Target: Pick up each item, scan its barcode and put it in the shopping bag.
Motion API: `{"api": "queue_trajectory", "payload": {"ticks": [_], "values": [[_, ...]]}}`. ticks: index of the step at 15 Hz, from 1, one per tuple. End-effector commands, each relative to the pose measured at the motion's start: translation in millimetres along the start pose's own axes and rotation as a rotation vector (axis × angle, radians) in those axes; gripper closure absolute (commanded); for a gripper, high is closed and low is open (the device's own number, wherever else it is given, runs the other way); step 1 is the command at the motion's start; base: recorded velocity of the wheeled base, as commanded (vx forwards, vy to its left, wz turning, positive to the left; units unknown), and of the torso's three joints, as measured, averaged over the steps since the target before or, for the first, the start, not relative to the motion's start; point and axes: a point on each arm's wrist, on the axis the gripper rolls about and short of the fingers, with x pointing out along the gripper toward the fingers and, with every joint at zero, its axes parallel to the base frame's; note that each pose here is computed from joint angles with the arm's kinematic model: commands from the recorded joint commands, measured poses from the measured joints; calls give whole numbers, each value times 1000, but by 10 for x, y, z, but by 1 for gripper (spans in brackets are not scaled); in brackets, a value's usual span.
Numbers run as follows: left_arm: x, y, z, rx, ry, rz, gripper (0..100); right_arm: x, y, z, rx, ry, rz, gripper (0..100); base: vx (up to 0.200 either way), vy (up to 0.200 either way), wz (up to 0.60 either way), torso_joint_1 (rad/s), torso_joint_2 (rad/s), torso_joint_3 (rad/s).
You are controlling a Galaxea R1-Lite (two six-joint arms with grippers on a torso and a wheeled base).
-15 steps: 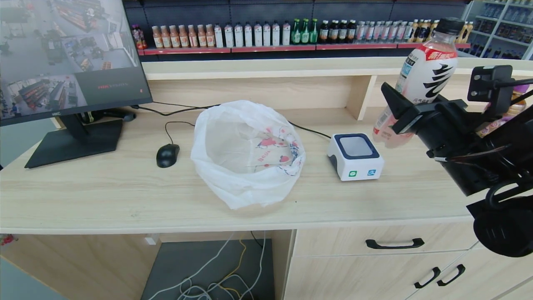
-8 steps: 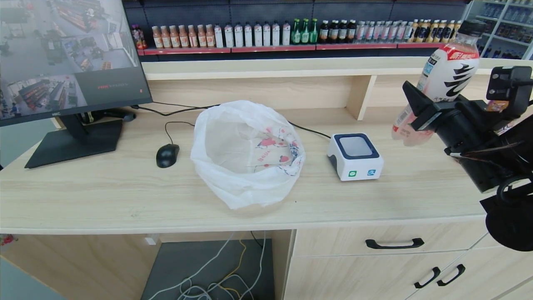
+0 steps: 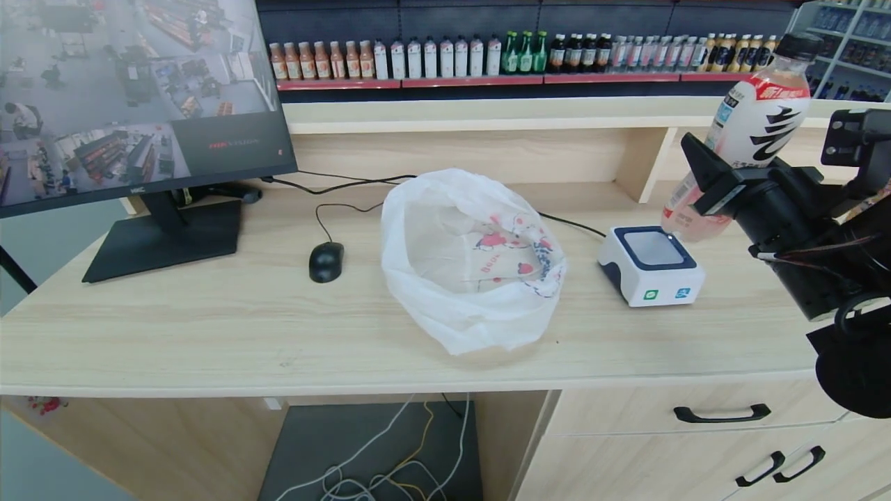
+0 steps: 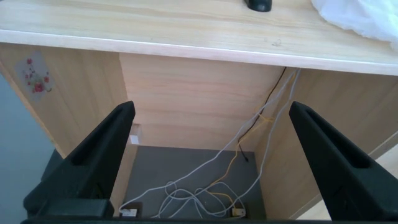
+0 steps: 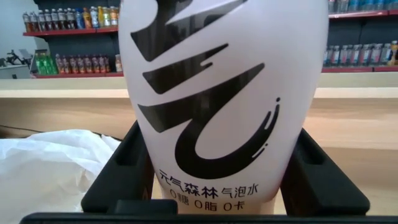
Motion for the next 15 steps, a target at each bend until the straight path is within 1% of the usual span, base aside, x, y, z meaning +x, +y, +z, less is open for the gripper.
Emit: {"api": "queue_trajectory", "payload": {"ticks": [1,5,8,11,13,15], "values": [[0,0,0,0,0,0,0,1,3,-26,1,7,2,100,0,200,0,7,-2,-2],[0,0,0,0,0,0,0,15,-2,-12,2,-1,0,100,0,200,0,2,4,0],[0,0,0,0,0,0,0,19,-21,-26,-3,2,-3,100,0,0,0,0,0,0],[0,0,2,1,-2,0,0,11,3,-29,1,5,3,100,0,0,0,0,0,0],[0,0,0,3,0,0,0,-17,104,2,13,3,33,100,0,0,0,0,0,0],[0,0,0,3,0,0,0,-91,258,-36,26,33,80,100,0,0,0,0,0,0]]}}
